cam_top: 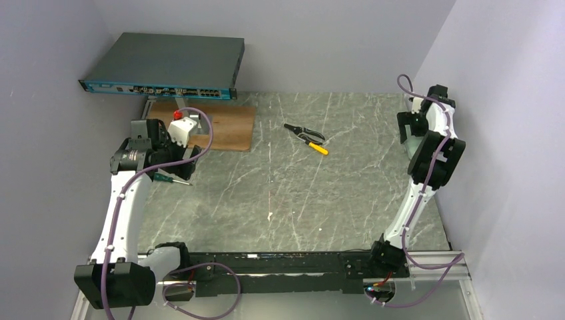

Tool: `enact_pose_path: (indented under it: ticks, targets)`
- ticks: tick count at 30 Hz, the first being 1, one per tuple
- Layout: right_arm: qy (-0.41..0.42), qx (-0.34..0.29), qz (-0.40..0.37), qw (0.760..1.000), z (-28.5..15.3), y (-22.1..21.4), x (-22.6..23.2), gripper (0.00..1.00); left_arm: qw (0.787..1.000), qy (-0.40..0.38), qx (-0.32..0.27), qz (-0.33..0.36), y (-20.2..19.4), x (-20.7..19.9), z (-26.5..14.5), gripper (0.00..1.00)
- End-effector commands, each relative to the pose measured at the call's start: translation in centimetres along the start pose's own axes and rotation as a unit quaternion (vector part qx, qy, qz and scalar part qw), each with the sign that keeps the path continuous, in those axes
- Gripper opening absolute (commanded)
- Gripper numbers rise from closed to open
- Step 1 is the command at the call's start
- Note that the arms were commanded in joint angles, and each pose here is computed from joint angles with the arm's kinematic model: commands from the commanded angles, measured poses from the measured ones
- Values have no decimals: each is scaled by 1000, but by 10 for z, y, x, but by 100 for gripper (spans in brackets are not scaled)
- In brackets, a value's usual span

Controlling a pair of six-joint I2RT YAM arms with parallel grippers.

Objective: Open the umbrella

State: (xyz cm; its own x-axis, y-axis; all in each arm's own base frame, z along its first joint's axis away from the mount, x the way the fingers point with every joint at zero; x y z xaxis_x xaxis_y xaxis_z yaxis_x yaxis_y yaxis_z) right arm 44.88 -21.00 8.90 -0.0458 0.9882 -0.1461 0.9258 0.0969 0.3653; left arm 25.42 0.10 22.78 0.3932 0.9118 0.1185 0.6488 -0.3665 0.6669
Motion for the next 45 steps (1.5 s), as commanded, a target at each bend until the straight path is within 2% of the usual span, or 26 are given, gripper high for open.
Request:
enact_pose_path:
  ticks: [1,7,12,15,18,21,25,28,31,32,35,40,45]
  targets:
    - [33,-3,-4,999,-2,2,6,99,1000,-3,-28,10,14,0,-9,100]
    - [78,12,-29,996,-6,-10,33,96,999,-3,-35,15,11,-3,-11,100]
    - [108,10,-97,989,-19,-18,83,93,999,-5,-45,21,8,-7,-15,100]
    - [152,24,-157,976,-29,-40,130,89,998,-10,-51,26,7,-10,-17,100]
    - [221,38,-211,952,-54,-73,182,86,998,-16,-54,32,5,-14,-21,100]
    - [281,42,-250,926,-84,-107,220,88,997,-19,-57,40,3,-17,-25,100]
    - [276,14,-239,931,-113,-103,219,99,997,-36,-58,41,0,-23,-27,100]
    - [294,-20,-211,932,-134,-76,211,100,996,-57,-60,42,1,-29,-27,100]
    - [294,-26,-190,936,-135,-53,205,99,994,-65,-71,44,4,-31,-25,100]
    - [294,-24,-187,937,-132,-49,204,98,994,-68,-74,46,4,-32,-24,100]
    - [275,-28,-182,944,-116,-42,202,82,993,-72,-86,48,7,-34,-24,100]
    - [227,-47,-184,955,-81,-28,193,65,992,-77,-92,48,6,-37,-25,100]
    - [181,-43,-204,961,-41,-20,187,58,992,-76,-93,29,3,-38,-21,100]
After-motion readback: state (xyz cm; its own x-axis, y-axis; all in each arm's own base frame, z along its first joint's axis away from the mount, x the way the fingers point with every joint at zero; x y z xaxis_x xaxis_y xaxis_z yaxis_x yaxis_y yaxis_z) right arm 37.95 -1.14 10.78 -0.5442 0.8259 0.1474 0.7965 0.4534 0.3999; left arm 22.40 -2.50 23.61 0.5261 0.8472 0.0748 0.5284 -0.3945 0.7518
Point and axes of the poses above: each gripper's point midway between its finger pads, its own z axis out along the fingers, its own x axis along the line the jaws close on, y = z × x, the point moved 3 cm from there along -z, back along the fingers, and after that the axes turned 3 degrees about -z, right-handed, at the moved point
